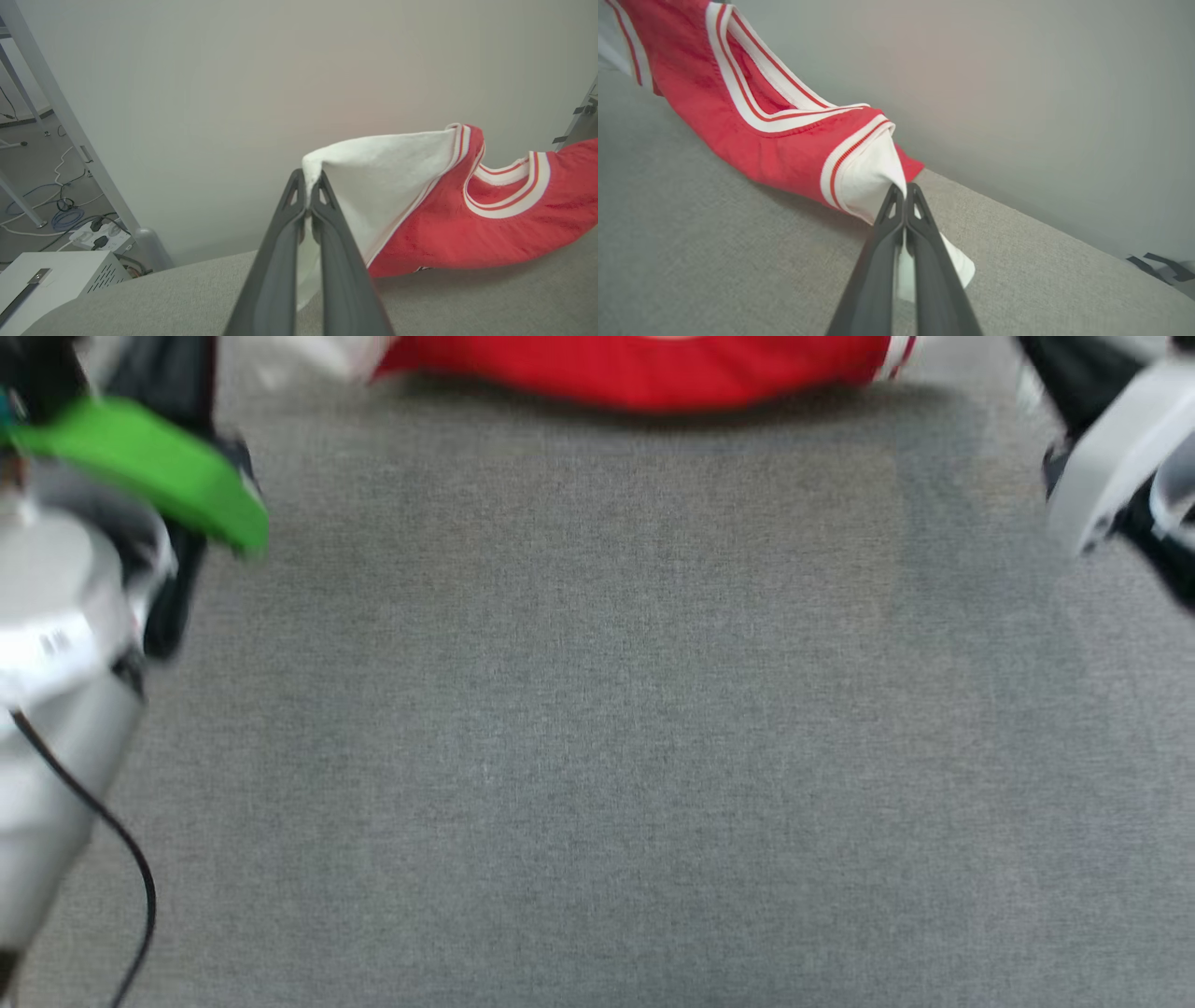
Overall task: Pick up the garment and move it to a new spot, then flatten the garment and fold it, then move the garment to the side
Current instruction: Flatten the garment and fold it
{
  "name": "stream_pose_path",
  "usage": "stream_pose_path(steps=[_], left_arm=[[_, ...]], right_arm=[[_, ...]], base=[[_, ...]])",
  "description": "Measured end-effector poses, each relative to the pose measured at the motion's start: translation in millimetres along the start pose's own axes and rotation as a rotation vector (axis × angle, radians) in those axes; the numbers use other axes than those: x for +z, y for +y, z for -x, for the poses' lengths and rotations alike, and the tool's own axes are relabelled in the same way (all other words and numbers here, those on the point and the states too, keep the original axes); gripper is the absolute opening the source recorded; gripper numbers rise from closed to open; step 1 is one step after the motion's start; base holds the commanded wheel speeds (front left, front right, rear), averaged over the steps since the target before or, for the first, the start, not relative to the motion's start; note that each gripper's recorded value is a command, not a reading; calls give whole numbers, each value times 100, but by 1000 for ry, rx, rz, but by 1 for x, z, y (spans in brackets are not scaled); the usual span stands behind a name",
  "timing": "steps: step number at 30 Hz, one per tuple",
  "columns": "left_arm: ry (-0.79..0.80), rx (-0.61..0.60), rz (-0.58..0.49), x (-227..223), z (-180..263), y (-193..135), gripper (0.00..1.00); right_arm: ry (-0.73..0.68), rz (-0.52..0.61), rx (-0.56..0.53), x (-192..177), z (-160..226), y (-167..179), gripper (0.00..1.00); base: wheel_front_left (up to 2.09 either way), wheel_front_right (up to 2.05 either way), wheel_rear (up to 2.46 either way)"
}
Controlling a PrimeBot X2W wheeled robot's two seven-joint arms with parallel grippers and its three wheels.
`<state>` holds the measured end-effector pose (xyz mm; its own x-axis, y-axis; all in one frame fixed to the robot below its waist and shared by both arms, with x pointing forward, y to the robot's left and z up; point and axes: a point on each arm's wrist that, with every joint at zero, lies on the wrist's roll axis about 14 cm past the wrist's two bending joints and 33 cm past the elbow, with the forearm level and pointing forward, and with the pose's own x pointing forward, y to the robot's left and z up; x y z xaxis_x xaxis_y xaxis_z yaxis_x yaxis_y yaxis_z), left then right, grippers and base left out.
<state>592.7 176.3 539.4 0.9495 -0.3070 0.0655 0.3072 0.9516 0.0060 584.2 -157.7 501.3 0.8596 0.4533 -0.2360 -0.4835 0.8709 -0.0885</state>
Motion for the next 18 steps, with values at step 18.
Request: stream_pose_path(steps=[18], left_arm=[[351,230,162,-96,211,-12,0]], right_arm=[[227,-228,51,-111,156,86,0]], base=[[0,0,0]])
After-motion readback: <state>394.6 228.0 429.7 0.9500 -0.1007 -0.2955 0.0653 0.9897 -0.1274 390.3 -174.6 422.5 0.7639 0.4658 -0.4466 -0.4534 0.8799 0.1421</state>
